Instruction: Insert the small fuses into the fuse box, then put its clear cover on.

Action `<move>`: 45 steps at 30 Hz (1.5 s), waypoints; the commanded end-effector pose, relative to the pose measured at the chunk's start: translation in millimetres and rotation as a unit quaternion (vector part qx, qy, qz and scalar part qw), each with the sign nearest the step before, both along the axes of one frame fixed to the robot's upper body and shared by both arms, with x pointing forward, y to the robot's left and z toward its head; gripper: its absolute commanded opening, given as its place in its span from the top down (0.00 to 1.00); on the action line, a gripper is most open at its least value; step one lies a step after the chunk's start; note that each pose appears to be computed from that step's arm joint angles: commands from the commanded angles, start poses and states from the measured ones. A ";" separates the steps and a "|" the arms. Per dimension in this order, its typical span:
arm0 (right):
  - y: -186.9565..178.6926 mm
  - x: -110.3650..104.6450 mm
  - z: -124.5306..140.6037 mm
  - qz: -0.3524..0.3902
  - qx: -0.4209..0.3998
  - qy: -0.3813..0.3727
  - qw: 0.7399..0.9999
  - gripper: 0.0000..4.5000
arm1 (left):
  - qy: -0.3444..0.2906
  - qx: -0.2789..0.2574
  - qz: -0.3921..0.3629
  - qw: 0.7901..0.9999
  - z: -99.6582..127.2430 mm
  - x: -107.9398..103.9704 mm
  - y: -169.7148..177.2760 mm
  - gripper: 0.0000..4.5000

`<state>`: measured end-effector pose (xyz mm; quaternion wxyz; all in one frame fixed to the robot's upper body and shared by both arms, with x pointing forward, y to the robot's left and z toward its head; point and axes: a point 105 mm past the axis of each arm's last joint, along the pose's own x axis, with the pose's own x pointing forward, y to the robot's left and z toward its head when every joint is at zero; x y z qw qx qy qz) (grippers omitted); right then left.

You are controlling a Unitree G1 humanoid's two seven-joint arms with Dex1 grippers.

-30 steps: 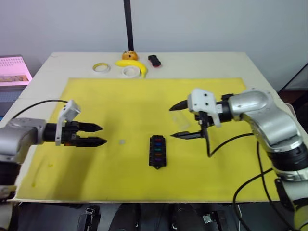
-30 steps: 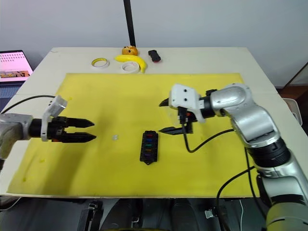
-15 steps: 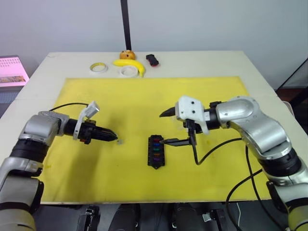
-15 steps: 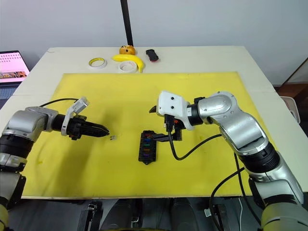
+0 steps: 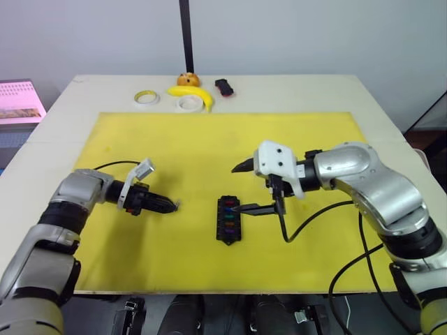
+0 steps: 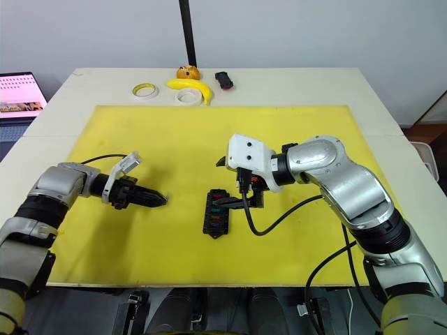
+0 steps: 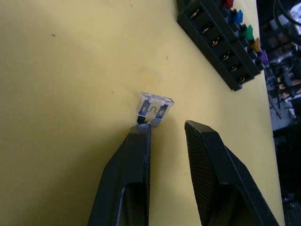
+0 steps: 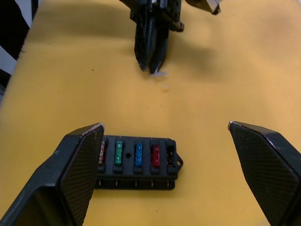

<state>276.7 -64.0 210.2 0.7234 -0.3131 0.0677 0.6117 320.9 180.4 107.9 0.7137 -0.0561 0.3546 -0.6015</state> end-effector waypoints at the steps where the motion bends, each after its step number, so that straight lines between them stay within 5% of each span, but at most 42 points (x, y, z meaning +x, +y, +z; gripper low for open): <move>1: -0.3 -2.6 12.0 0.002 0.003 -0.026 1.000 0.00 | -0.012 -0.001 -0.003 1.000 3.7 3.8 -2.0 0.72; 13: 0.3 -1.6 14.1 0.002 0.003 -0.029 1.000 0.00 | -0.025 0.009 0.016 1.000 16.7 0.9 19.2 0.72; 45: 6.4 -3.4 15.2 -0.002 0.004 -0.039 0.999 0.00 | -0.038 -0.016 0.009 0.999 21.1 26.1 -8.3 0.72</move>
